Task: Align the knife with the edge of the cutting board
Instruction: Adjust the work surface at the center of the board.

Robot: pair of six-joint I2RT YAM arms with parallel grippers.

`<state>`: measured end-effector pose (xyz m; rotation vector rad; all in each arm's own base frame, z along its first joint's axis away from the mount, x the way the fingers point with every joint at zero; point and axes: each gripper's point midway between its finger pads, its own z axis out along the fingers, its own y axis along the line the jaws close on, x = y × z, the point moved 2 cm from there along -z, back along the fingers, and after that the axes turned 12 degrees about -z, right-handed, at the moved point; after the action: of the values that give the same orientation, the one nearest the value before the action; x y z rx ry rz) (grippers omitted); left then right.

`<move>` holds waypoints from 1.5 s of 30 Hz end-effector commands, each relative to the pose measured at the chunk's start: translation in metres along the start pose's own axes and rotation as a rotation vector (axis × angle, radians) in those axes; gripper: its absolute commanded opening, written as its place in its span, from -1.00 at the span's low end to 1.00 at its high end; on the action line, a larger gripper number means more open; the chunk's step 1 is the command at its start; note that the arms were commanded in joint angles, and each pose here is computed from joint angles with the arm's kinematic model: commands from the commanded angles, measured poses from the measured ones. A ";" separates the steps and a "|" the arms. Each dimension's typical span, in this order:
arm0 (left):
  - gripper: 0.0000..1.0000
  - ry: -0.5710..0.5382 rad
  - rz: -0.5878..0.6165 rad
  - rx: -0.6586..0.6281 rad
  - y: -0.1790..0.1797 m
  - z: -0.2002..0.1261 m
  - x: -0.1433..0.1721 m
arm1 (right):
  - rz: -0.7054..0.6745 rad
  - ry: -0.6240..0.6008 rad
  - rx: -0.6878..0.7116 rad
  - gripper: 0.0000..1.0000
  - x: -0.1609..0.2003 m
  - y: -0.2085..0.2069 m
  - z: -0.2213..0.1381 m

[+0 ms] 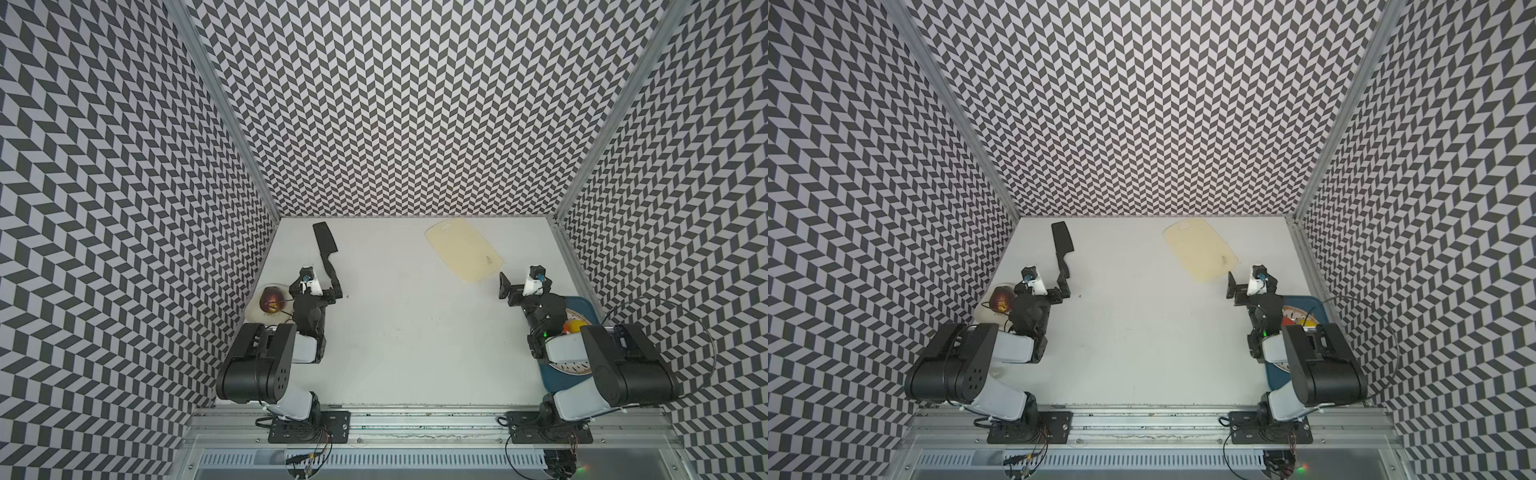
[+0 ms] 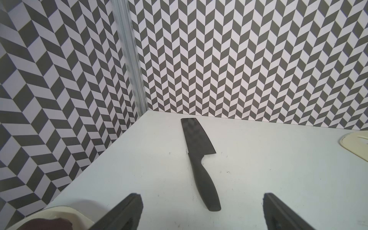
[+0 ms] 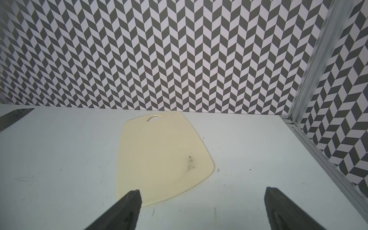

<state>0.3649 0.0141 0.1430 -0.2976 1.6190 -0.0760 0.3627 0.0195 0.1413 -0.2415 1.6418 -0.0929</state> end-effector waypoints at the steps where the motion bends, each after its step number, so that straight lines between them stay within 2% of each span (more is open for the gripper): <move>1: 1.00 -0.018 0.011 0.011 0.000 -0.001 -0.004 | -0.010 -0.040 0.000 0.99 -0.011 -0.001 0.002; 23: 1.00 -0.015 0.008 0.018 0.000 -0.001 -0.004 | 0.009 -0.040 -0.020 0.99 -0.010 -0.004 0.004; 25: 1.00 -0.019 0.007 0.017 0.000 -0.001 -0.004 | 0.032 -0.032 0.033 0.99 -0.009 -0.012 0.003; 28: 1.00 -0.046 -0.034 -0.077 0.011 -0.001 -0.020 | 0.075 -0.052 0.150 0.99 -0.020 -0.031 -0.006; 30: 1.00 -0.051 -0.045 -0.114 0.012 0.001 -0.038 | 0.096 -0.009 0.157 0.99 -0.031 -0.035 -0.004; 31: 1.00 -0.067 -0.067 -0.136 0.011 0.001 -0.052 | 0.148 0.033 0.166 0.99 -0.036 -0.038 -0.001; 33: 1.00 -0.091 -0.215 -0.231 0.019 0.002 -0.083 | 0.287 0.062 0.180 0.99 -0.054 -0.045 0.006; 34: 1.00 -0.099 -0.263 -0.221 0.013 0.005 -0.100 | 0.320 0.062 0.159 0.99 -0.065 -0.044 0.009; 35: 1.00 -0.105 -0.323 -0.188 0.003 0.009 -0.124 | 0.425 0.042 0.171 0.99 -0.078 -0.048 0.008; 37: 1.00 -0.070 -0.366 -0.140 -0.012 0.014 -0.150 | 0.551 0.019 0.173 0.99 -0.090 -0.051 0.005; 38: 1.00 -0.046 -0.368 -0.127 -0.017 0.016 -0.156 | 0.599 0.032 0.176 0.99 -0.092 -0.052 0.004; 40: 1.00 -0.024 -0.450 -0.115 -0.022 0.022 -0.158 | 0.696 0.013 0.199 0.99 -0.095 -0.056 0.001; 43: 1.00 0.048 -0.575 -0.054 -0.032 0.029 -0.145 | 0.670 -0.045 0.053 0.99 -0.106 -0.038 0.002; 45: 1.00 0.062 -0.625 -0.004 -0.045 0.028 -0.136 | 0.633 -0.009 -0.034 0.99 -0.103 -0.024 0.010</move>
<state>0.4005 0.0256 0.3350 -0.7050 1.3809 -0.4343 0.3778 0.0022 0.2562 0.3059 1.5986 0.2913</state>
